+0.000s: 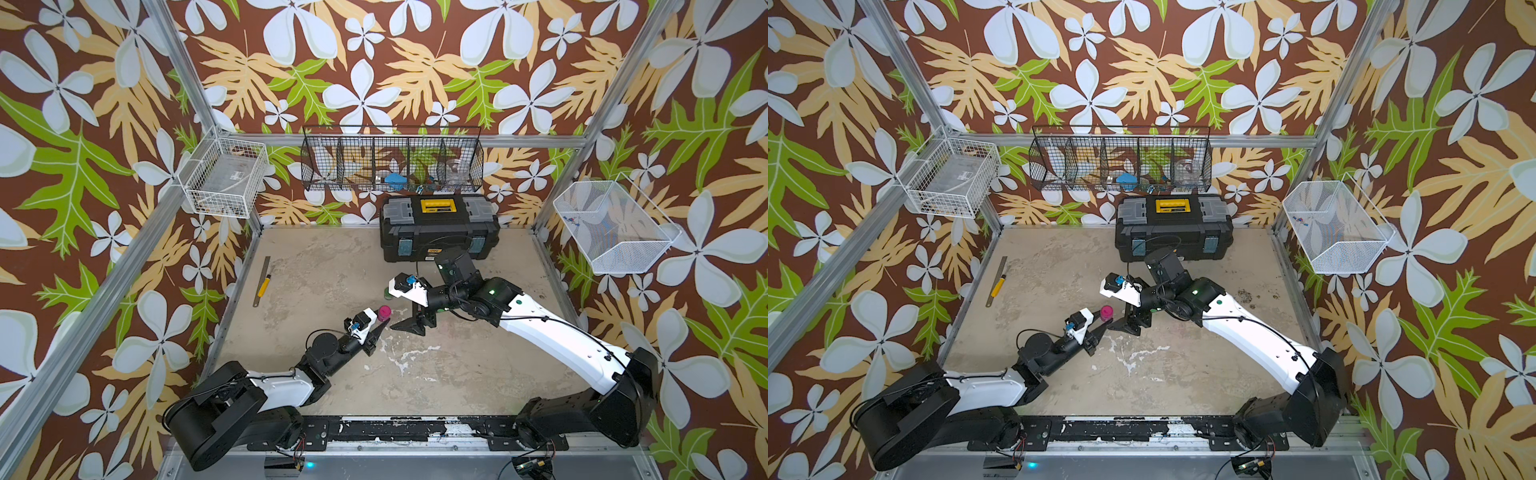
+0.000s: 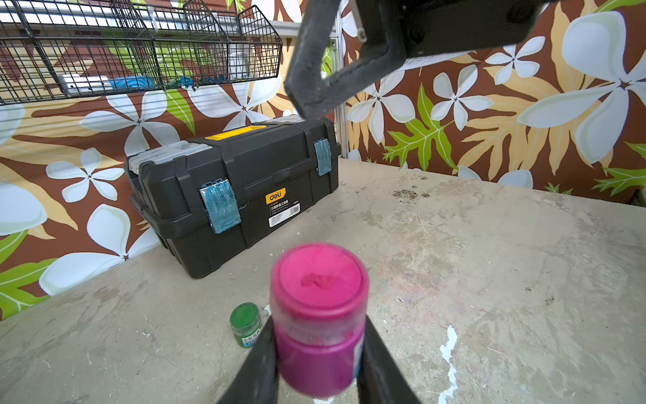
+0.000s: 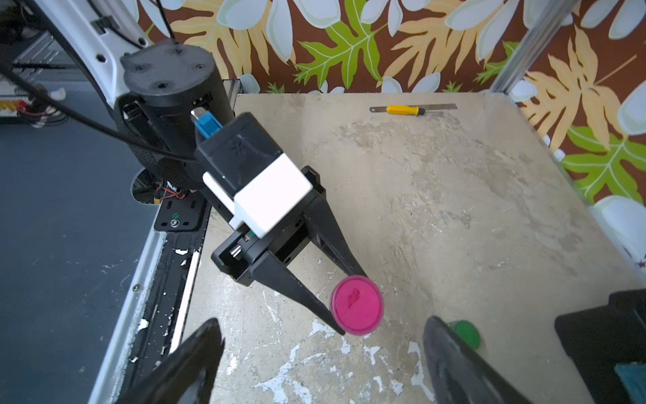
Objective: Close the paint jar lid
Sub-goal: Screw the lid onto the paint jar.
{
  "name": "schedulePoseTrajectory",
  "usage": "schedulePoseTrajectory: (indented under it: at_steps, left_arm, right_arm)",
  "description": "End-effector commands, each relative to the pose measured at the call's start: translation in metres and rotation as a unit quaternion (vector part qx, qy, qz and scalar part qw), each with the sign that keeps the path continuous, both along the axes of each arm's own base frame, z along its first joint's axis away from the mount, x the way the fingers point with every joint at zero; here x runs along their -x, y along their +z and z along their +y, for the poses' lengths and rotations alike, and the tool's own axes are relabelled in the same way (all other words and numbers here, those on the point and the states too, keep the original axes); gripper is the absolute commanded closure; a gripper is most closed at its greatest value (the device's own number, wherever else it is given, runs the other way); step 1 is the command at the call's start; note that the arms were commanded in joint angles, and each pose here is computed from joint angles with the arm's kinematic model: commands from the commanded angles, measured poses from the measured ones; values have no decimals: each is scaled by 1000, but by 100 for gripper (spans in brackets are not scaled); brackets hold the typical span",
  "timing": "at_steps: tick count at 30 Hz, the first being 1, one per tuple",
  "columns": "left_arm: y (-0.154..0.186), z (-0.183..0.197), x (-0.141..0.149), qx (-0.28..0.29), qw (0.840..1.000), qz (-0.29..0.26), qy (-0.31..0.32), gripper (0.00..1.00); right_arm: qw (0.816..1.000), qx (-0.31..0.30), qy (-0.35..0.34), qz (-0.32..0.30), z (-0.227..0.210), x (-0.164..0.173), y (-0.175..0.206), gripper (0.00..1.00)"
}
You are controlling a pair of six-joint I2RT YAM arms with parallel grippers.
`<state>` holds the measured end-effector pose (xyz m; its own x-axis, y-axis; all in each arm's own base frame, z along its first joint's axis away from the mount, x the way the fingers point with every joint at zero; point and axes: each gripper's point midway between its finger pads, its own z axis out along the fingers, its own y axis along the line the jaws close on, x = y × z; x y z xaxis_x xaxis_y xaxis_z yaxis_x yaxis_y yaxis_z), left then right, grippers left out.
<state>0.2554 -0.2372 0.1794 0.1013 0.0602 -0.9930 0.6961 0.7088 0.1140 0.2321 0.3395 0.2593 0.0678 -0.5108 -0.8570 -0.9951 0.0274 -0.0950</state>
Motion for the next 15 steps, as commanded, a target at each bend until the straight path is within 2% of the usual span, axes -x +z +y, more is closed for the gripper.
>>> schedulePoseTrajectory:
  at_steps: [1,8,15]
  left_arm:
    - [7,-1,1,7,1000,-10,-4,96]
    - [6,-1,1,6,1000,-9,-3,97]
    - [6,-1,1,6,1000,-10,-3,97]
  right_arm:
    - [995,-12,63,-72,8,0,2,10]
    - [996,26,60,-57,13,-14,-23,16]
    - [997,48,40,-47,16,-24,-34,27]
